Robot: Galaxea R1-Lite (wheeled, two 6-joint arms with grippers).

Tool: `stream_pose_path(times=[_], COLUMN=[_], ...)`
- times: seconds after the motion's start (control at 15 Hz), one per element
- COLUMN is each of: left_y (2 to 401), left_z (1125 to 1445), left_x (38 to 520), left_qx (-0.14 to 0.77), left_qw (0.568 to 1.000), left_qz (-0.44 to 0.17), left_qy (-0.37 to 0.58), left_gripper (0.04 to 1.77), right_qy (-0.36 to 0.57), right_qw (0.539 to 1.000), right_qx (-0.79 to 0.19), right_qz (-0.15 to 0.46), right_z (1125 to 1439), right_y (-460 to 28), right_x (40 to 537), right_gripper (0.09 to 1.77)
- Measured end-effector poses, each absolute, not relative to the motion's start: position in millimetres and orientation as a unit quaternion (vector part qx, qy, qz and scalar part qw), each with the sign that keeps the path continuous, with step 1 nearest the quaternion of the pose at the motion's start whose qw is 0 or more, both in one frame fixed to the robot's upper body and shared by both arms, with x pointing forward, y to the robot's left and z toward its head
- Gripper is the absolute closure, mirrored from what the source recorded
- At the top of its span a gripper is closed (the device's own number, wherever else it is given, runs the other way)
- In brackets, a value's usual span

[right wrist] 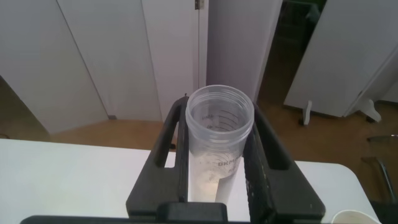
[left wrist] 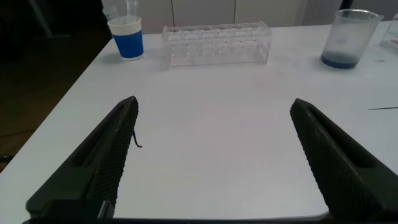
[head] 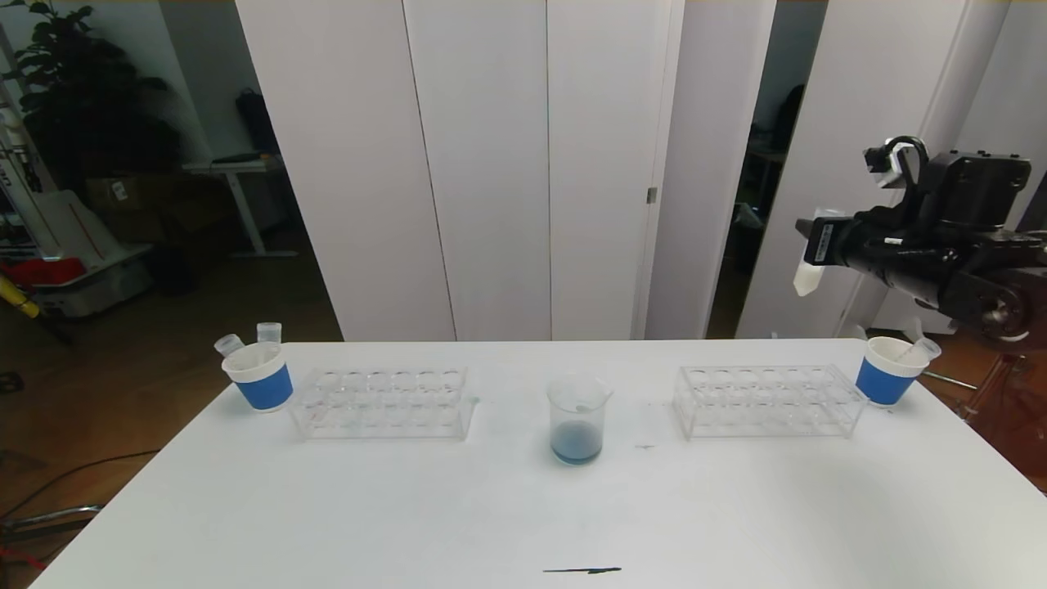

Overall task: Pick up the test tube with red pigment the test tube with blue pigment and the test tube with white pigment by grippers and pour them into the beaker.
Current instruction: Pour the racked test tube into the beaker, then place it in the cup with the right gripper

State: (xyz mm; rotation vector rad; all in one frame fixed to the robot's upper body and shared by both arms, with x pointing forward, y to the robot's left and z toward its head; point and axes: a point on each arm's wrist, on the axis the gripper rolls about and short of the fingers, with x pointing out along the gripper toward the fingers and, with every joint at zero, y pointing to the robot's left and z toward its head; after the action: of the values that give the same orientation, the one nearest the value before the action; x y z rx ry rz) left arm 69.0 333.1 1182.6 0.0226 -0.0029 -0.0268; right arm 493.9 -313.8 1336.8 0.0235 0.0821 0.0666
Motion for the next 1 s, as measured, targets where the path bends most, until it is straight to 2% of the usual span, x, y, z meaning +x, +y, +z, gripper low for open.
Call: stream_pose_path(times=[0.13, 0.27, 0.47, 0.73, 0.87, 1.0], left_y=[333.1, 333.1, 333.1, 333.1, 333.1, 333.1], left_z=[1182.6, 1182.6, 1182.6, 1182.6, 1182.6, 1182.6], left_x=[69.0, 69.0, 69.0, 69.0, 69.0, 69.0], left_qx=[0.012, 0.012, 0.011, 0.011, 0.011, 0.011], left_qw=[1.000, 1.000, 1.000, 1.000, 1.000, 1.000], left_qz=[-0.013, -0.013, -0.013, -0.014, -0.014, -0.014], left_qy=[-0.001, -0.001, -0.001, -0.001, -0.001, -0.001], left_gripper=[0.06, 0.06, 0.06, 0.06, 0.06, 0.06], right_qy=[0.029, 0.014, -0.027, -0.130, -0.128, -0.118], right_qw=[0.998, 0.993, 0.978, 0.954, 0.949, 0.935], right_qx=[0.003, -0.052, -0.144, -0.158, -0.155, -0.159], right_qz=[0.064, 0.100, 0.145, 0.219, 0.241, 0.295], right_z=[1356.4, 1358.5, 1345.4, 1336.2, 1319.7, 1302.9], right_y=[-302.2, -284.5, -264.0, -235.0, -219.3, -205.3], right_x=[509.6, 527.1, 544.3, 551.7, 550.6, 546.0], right_gripper=[1.28, 1.28, 1.28, 1.28, 1.28, 1.28])
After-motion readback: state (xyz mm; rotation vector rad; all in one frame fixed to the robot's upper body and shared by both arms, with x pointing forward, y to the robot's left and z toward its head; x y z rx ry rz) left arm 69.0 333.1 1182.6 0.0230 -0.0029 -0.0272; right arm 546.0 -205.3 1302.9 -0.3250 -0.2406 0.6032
